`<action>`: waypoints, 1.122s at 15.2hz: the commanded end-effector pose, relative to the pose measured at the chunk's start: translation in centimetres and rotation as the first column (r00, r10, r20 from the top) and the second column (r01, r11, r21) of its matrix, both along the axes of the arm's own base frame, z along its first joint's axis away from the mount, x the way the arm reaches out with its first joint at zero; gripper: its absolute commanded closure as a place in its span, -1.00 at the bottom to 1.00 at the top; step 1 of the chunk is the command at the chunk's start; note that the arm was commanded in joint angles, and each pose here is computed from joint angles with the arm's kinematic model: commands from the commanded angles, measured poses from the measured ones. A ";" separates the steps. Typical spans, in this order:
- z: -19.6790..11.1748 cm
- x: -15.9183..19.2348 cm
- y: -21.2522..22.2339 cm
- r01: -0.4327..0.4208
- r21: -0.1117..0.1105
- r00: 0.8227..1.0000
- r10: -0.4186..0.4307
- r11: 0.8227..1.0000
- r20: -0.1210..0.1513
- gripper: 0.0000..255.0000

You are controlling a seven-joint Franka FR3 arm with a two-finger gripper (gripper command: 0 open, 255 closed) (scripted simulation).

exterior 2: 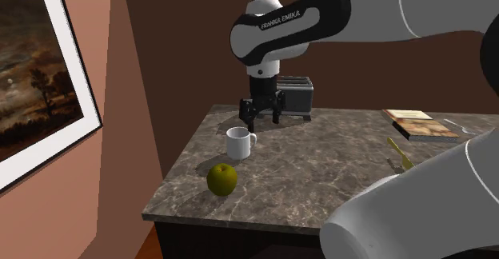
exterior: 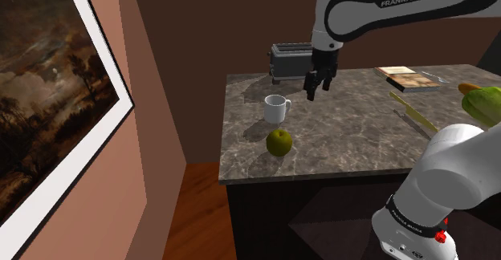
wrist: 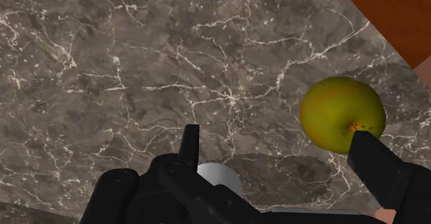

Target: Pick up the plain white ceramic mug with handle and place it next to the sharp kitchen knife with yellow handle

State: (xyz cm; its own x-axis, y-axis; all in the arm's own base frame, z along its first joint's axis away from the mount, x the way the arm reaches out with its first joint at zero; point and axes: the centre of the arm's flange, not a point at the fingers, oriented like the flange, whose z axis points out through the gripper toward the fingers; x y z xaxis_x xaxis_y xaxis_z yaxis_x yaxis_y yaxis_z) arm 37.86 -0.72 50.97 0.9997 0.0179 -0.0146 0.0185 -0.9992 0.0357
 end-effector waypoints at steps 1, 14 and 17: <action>-1.4 2.1 0.3 0.003 0.003 1.000 -0.003 1.000 0.007 -1.00; -9.8 16.5 0.7 0.026 0.020 0.999 -0.027 0.999 0.038 -1.00; -11.7 19.9 0.7 0.031 0.024 0.998 -0.032 0.999 0.045 -1.00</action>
